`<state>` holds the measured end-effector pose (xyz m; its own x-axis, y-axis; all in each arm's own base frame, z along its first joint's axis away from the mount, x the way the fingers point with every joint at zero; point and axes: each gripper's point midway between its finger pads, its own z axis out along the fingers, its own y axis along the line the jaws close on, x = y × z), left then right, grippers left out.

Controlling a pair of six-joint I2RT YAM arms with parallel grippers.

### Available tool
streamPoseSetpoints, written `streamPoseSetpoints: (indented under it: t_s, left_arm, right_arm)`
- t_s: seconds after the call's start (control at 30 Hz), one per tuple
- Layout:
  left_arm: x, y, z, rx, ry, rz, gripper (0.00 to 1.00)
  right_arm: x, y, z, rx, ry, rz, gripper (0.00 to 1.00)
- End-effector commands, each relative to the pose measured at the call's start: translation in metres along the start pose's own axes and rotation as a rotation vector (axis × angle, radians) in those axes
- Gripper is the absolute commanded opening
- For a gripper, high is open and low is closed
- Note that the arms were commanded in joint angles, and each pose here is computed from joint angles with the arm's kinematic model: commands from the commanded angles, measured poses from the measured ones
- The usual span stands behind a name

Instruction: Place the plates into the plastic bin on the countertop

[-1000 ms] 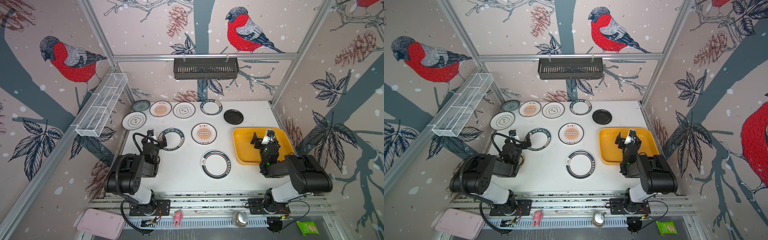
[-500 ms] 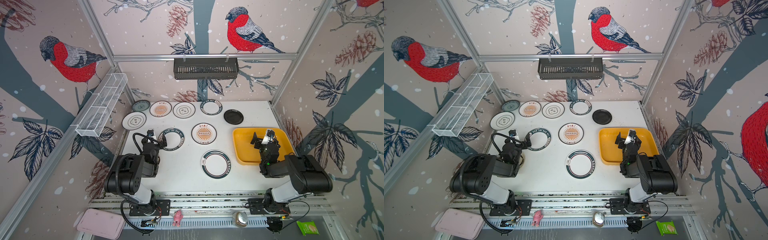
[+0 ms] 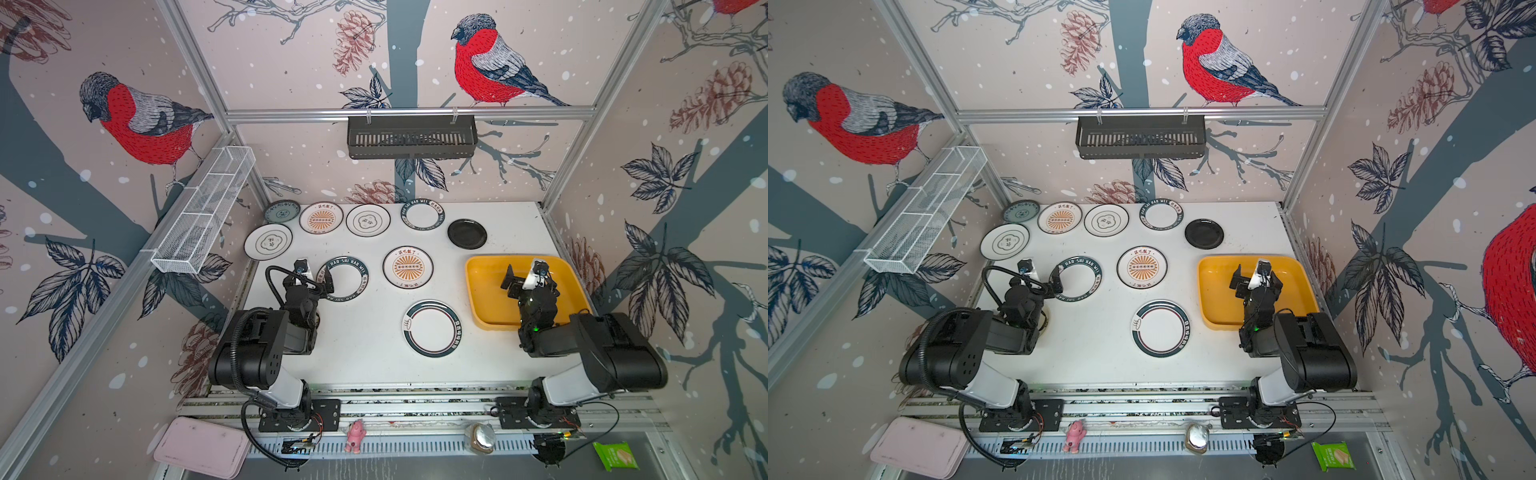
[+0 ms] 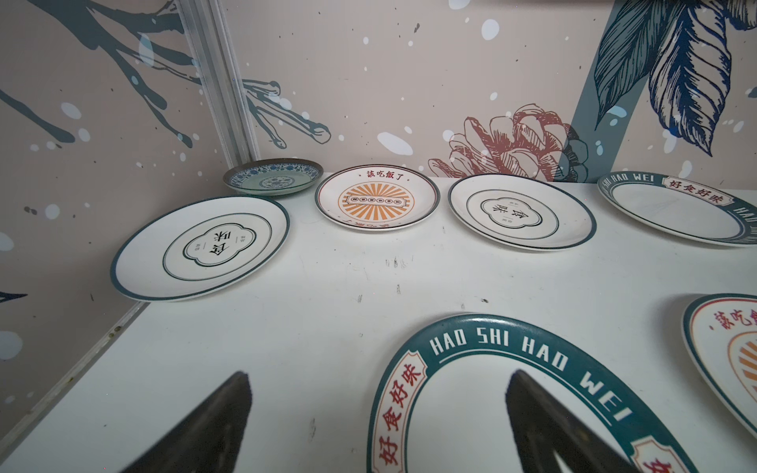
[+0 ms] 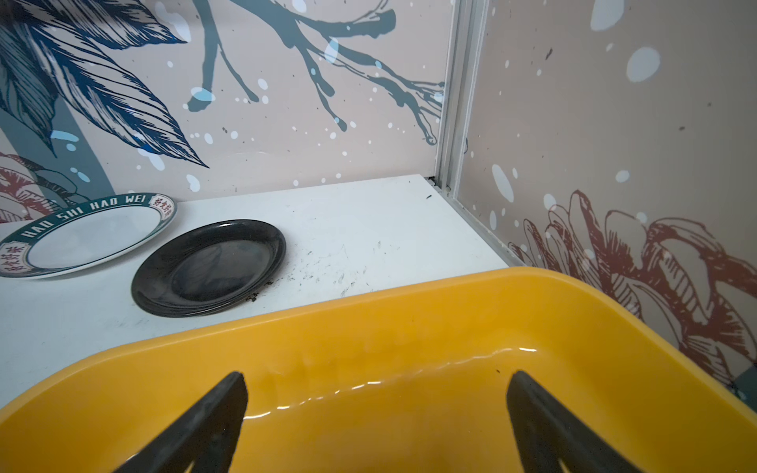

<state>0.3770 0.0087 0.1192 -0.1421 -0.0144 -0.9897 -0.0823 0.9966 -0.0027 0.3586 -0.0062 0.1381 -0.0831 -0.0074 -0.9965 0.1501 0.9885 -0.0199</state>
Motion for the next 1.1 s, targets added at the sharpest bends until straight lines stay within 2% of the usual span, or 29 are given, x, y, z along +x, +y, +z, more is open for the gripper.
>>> streamPoseSetpoints:
  t_s: [0.0, 0.13, 0.27, 0.33, 0.47, 0.53, 0.6, 0.7, 0.77, 0.93, 1.07]
  left_arm:
    - [-0.011, -0.001, -0.001, 0.005, -0.045, 0.014, 0.97]
    - [-0.035, -0.002, -0.006, 0.002, -0.064, 0.021, 0.97]
    - [-0.07, -0.003, -0.006, -0.002, 0.005, -0.054, 0.96]
    - [-0.089, -0.023, -0.011, 0.106, 0.025, -0.113, 0.97]
    - [-0.123, -0.068, -0.031, 0.323, -0.032, -0.346, 0.97]
    - [-0.132, -0.091, -0.039, 0.439, 0.003, -0.44, 0.96]
    - [-0.129, -0.117, -0.048, 0.53, 0.093, -0.508, 0.97]
    - [-0.123, -0.157, -0.076, 0.678, 0.184, -0.595, 0.96]
    - [-0.12, -0.18, -0.099, 0.767, 0.211, -0.622, 0.96]
    - [-0.121, -0.214, -0.136, 0.852, 0.318, -0.658, 0.96]
    - [-0.133, -0.233, -0.162, 0.928, 0.313, -0.639, 0.97]
  right_arm:
    - [-0.023, 0.022, -0.01, -0.003, -0.026, -0.105, 1.0]
    - [-0.049, 0.06, -0.025, -0.095, 0.038, -0.002, 1.0]
    - [-0.069, 0.092, -0.054, -0.223, 0.162, 0.275, 1.0]
    - [-0.073, 0.104, -0.072, -0.276, 0.234, 0.396, 1.0]
    - [-0.079, 0.129, -0.107, -0.392, 0.279, 0.608, 1.0]
    - [-0.079, 0.148, -0.124, -0.488, 0.305, 0.679, 1.0]
    - [-0.078, 0.175, -0.145, -0.626, 0.346, 0.715, 1.0]
    - [-0.072, 0.207, -0.174, -0.747, 0.39, 0.775, 1.0]
    - [-0.07, 0.221, -0.188, -0.77, 0.387, 0.801, 1.0]
    - [-0.06, 0.256, -0.213, -0.771, 0.422, 0.816, 1.0]
    - [-0.083, 0.271, -0.218, -0.846, 0.341, 0.782, 1.0]
